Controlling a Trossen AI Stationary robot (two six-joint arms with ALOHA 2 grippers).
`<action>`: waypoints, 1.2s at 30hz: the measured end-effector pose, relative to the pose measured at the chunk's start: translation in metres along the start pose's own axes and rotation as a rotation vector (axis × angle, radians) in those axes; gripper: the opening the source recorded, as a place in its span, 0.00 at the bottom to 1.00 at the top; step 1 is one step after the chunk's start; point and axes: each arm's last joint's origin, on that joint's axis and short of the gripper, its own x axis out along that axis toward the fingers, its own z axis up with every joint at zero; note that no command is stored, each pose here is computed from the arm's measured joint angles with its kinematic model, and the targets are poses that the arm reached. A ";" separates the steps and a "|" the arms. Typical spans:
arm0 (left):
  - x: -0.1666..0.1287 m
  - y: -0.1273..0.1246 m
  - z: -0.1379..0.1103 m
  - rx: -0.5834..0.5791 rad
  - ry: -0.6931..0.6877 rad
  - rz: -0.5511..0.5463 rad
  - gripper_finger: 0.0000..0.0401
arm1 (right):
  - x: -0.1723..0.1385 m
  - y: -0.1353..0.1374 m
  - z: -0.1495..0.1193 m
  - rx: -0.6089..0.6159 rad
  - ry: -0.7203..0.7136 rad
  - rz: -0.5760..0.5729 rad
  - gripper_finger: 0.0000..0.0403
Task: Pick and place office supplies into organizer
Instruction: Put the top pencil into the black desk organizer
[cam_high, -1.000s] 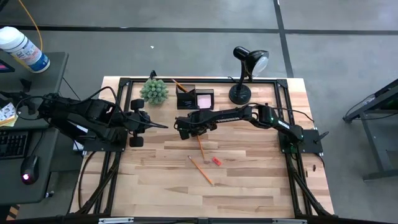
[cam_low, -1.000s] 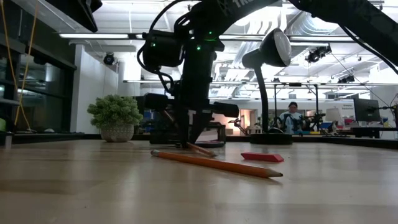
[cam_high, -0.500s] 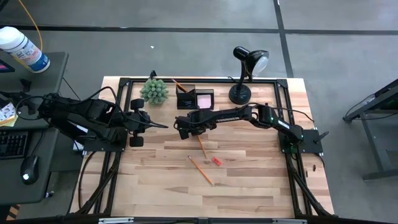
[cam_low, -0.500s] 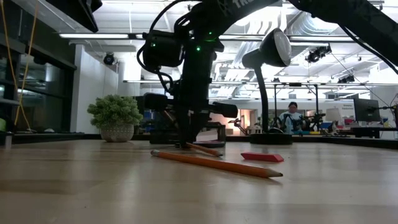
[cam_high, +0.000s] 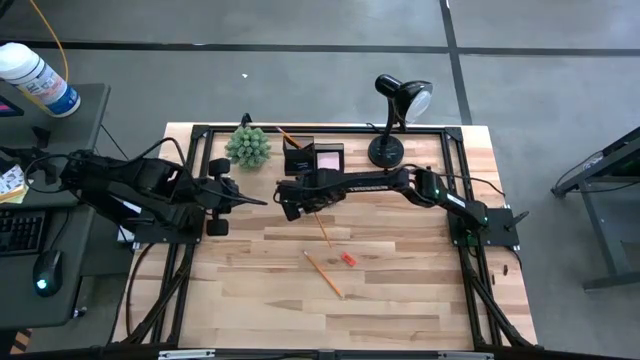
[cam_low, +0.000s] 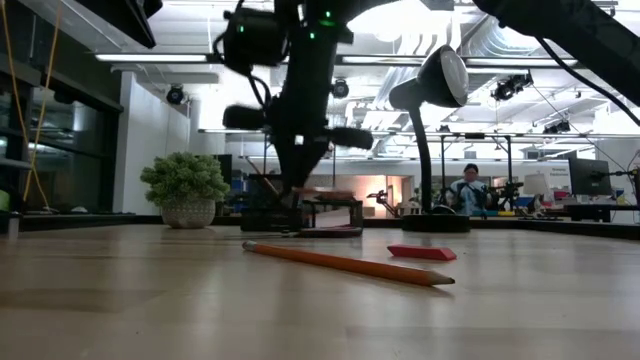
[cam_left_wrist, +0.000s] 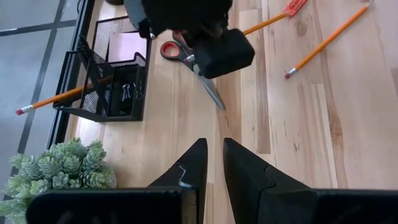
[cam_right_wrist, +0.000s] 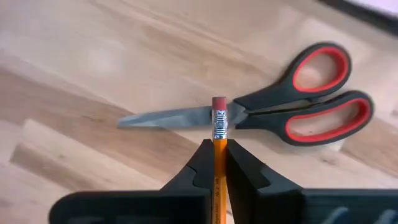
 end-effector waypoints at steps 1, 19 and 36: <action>-0.001 0.000 -0.001 -0.001 -0.004 -0.001 0.10 | -0.004 0.000 0.002 -0.012 -0.008 -0.004 0.03; -0.033 0.014 -0.019 -0.067 -0.151 -0.016 0.10 | -0.060 -0.010 0.081 0.013 -0.392 0.103 0.03; -0.037 0.015 -0.014 -0.041 -0.227 -0.002 0.10 | -0.080 -0.020 0.164 -0.529 -0.832 0.295 0.03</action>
